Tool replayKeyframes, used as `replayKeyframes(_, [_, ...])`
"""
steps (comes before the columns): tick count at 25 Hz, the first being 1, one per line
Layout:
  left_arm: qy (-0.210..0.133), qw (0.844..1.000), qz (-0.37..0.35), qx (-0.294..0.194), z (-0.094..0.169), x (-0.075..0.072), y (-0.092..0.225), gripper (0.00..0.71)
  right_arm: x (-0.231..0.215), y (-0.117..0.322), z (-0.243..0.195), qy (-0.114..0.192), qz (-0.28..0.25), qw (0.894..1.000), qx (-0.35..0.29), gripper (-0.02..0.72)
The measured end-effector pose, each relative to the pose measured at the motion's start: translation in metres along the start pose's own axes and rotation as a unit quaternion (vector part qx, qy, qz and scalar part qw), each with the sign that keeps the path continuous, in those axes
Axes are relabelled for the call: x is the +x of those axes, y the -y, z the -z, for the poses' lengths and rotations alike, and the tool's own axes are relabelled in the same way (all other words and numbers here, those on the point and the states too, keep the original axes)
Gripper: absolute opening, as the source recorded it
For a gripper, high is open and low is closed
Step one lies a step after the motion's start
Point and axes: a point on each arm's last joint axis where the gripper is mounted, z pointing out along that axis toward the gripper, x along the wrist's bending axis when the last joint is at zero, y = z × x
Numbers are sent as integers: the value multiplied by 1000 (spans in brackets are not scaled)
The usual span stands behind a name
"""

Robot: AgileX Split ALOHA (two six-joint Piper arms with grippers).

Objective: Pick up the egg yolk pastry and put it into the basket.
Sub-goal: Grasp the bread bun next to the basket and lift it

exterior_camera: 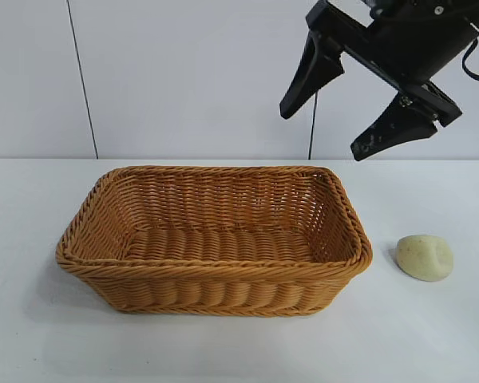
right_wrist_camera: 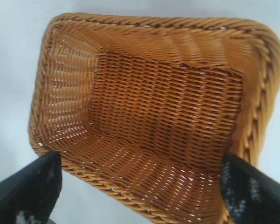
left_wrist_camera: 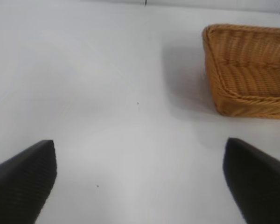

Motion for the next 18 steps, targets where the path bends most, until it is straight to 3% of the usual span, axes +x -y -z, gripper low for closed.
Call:
replayKeyframes(8, [0,1000,0,-2,1,0,0,695,-31,-3,10,65,-30,997,-2,655])
replayKeyframes(18, [0,1000,0,-2,1,0,0,695,-90,1,37,159,-59,985,32,655])
